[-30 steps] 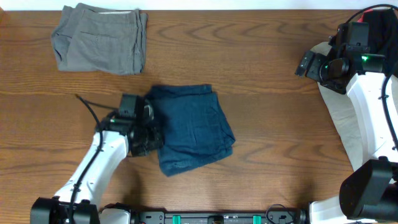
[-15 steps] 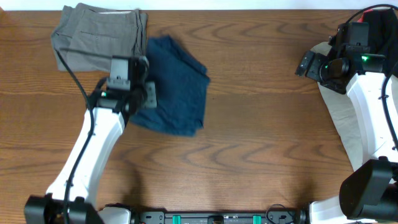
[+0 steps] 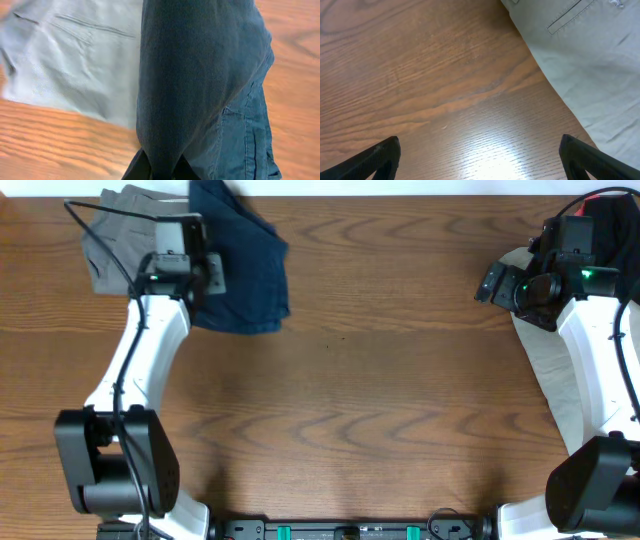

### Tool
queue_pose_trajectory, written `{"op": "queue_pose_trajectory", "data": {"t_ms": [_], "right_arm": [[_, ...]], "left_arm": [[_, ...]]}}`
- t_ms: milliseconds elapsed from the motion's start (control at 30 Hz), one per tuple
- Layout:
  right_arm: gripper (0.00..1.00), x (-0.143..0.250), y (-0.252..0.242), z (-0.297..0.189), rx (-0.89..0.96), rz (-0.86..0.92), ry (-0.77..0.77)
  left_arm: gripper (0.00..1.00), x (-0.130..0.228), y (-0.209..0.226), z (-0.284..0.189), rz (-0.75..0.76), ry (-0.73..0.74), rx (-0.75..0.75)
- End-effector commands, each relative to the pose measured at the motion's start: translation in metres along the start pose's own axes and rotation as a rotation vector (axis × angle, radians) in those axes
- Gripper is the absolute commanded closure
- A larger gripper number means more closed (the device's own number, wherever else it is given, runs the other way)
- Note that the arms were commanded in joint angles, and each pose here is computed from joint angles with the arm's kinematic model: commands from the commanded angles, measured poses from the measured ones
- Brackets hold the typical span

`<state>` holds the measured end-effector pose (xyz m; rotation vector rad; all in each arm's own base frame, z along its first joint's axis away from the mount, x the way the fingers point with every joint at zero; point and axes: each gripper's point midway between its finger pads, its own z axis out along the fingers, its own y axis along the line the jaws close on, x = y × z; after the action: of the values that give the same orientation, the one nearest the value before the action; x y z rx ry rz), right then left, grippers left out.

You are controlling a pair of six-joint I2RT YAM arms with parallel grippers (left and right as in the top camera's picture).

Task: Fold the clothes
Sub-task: 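Grasp the folded shorts with the left gripper and drag them to the top-left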

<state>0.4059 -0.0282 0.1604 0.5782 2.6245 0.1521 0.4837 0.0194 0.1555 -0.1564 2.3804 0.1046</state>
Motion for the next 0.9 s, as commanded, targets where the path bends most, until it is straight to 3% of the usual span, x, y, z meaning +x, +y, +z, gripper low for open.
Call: {"op": "queue_pose_trajectory", "data": {"t_ms": [0, 333, 867], "right_arm": [[0.01, 0.0, -0.003, 0.001, 0.01, -0.008, 0.001], [0.01, 0.0, -0.003, 0.001, 0.01, -0.007, 0.001], [0.01, 0.0, -0.003, 0.001, 0.01, -0.008, 0.001]], "left_arm": [[0.94, -0.045, 0.014, -0.014, 0.051, -0.137, -0.04], [0.94, -0.096, 0.037, -0.025, 0.057, -0.344, -0.138], [0.94, -0.095, 0.079, -0.009, 0.008, -0.345, -0.203]]}}
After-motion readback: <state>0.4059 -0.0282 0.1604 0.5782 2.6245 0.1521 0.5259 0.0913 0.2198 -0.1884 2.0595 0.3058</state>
